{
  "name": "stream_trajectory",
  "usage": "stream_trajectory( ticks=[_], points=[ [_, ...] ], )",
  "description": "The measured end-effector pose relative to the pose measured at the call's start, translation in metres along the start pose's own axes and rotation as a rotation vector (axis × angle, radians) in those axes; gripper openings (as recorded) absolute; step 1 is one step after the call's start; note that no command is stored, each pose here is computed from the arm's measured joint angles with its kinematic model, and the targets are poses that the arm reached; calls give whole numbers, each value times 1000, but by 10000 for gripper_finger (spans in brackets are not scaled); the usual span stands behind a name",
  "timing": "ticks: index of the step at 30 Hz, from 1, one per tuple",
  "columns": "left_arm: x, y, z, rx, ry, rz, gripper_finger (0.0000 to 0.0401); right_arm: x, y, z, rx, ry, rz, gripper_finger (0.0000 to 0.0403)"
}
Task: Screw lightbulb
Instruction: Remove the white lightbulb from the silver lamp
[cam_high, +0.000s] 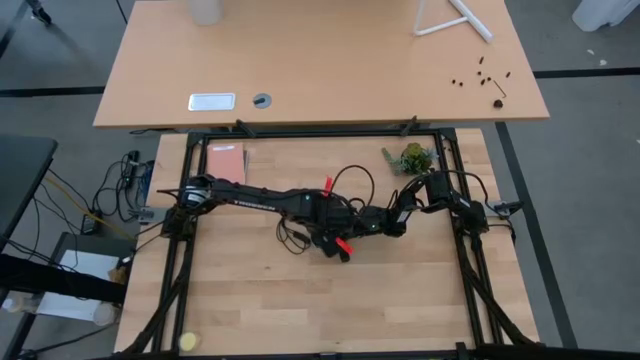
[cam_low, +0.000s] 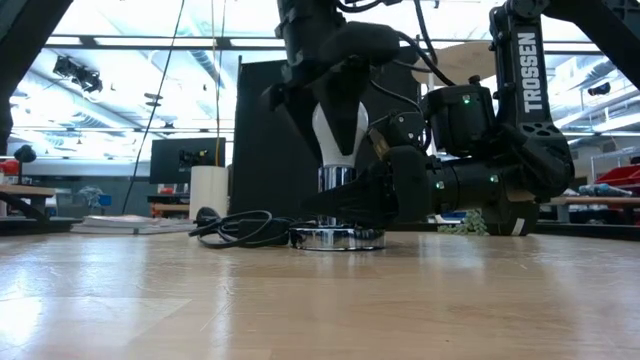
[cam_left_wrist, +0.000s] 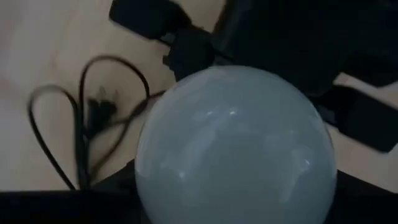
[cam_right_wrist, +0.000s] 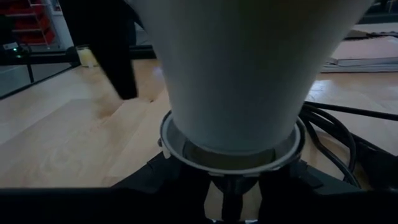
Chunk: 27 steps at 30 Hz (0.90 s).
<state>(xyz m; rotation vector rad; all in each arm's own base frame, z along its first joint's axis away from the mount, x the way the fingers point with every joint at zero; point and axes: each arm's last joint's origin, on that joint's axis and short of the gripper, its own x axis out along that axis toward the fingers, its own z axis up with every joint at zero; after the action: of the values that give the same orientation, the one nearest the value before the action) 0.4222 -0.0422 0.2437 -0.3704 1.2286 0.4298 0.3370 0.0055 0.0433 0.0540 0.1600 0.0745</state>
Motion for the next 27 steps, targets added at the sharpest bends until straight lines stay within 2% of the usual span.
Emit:
stream_trajectory(
  ticks=[2, 4, 11, 14, 18, 21, 27],
  points=[
    [0, -2, -1, -64, 3, -9, 250, 0, 0, 0, -3, 0, 0, 182],
    [0, -3, -2, -80, 3, -13, 249, 0, 0, 0, -3, 0, 0, 182],
    [-1, -4, -4, -77, 26, -18, 249, 0, 0, 0, -3, 0, 0, 182],
    [-1, -3, -5, -37, 44, -15, 248, 0, 0, 0, 1, 0, 0, 182],
    [-1, -2, -8, 168, 73, -18, 249, 0, 0, 0, 1, -1, 0, 182],
    [-1, 0, -9, 332, 73, 22, 251, 0, 0, 0, 7, -1, -1, 182],
    [-2, 4, -11, 663, 96, 92, 278, 0, 0, 0, 14, -1, -1, 182]
  ],
)
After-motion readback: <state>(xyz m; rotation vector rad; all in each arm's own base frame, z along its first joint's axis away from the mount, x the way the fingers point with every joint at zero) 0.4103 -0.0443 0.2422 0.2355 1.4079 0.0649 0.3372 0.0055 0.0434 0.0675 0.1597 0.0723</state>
